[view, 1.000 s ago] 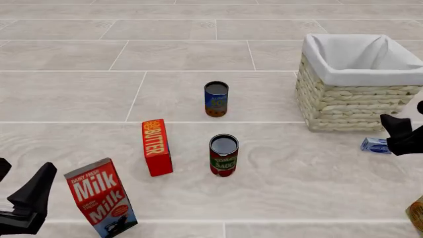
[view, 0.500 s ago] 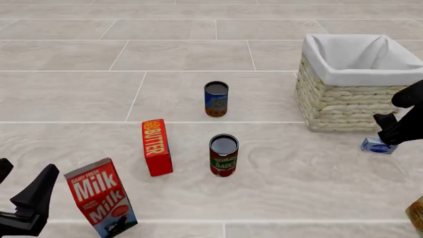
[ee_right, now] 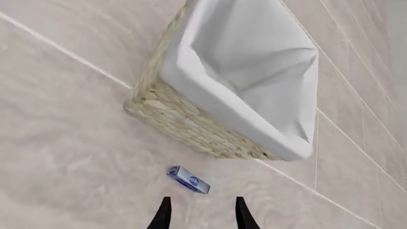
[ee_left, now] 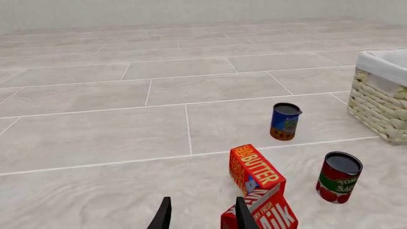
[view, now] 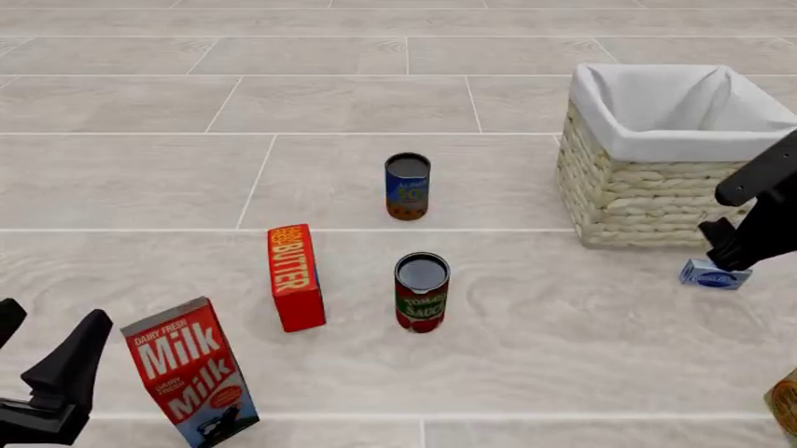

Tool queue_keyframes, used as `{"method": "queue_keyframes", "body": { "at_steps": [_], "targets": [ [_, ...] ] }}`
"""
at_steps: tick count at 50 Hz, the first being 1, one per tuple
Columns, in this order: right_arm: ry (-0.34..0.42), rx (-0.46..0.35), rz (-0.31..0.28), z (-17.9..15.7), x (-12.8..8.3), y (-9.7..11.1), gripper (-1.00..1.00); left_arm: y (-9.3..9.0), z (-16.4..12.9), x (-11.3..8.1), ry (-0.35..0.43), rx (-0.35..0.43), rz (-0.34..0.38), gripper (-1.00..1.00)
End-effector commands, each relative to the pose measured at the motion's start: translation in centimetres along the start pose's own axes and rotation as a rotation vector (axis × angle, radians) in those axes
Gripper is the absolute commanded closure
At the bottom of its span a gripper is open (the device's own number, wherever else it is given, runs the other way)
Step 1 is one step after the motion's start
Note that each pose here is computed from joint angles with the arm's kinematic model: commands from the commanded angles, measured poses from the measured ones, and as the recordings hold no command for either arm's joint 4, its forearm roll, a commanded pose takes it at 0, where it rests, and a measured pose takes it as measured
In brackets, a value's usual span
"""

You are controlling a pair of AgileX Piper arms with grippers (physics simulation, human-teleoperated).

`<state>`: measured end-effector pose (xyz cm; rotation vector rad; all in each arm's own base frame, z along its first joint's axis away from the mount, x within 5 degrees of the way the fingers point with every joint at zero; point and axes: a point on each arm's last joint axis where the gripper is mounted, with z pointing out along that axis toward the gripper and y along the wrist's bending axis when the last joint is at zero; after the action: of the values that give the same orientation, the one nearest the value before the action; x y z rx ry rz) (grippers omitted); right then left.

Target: Pick the cream cheese and place it in the basket.

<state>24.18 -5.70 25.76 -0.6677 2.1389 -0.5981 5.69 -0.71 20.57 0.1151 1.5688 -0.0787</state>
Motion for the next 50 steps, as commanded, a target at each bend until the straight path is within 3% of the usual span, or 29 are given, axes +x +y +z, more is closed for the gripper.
{"method": "queue_keyframes", "body": {
  "at_steps": [1, 30, 50],
  "targets": [
    [0.027, -0.027, -0.06, 2.0, 0.1, 0.0, -1.0, 0.0, 0.0, 0.0, 0.004, -0.002, -0.002, -1.0],
    [0.089, -0.04, -0.156, 6.7, 2.7, 0.4, -1.0, 0.0, 0.1, 0.1, 0.013, -0.003, 0.001, -1.0],
    [0.104, -0.066, -0.157, 9.0, 3.1, 0.9, -1.0, 0.0, 0.2, 0.1, 0.02, -0.004, 0.008, -1.0]
  ]
}}
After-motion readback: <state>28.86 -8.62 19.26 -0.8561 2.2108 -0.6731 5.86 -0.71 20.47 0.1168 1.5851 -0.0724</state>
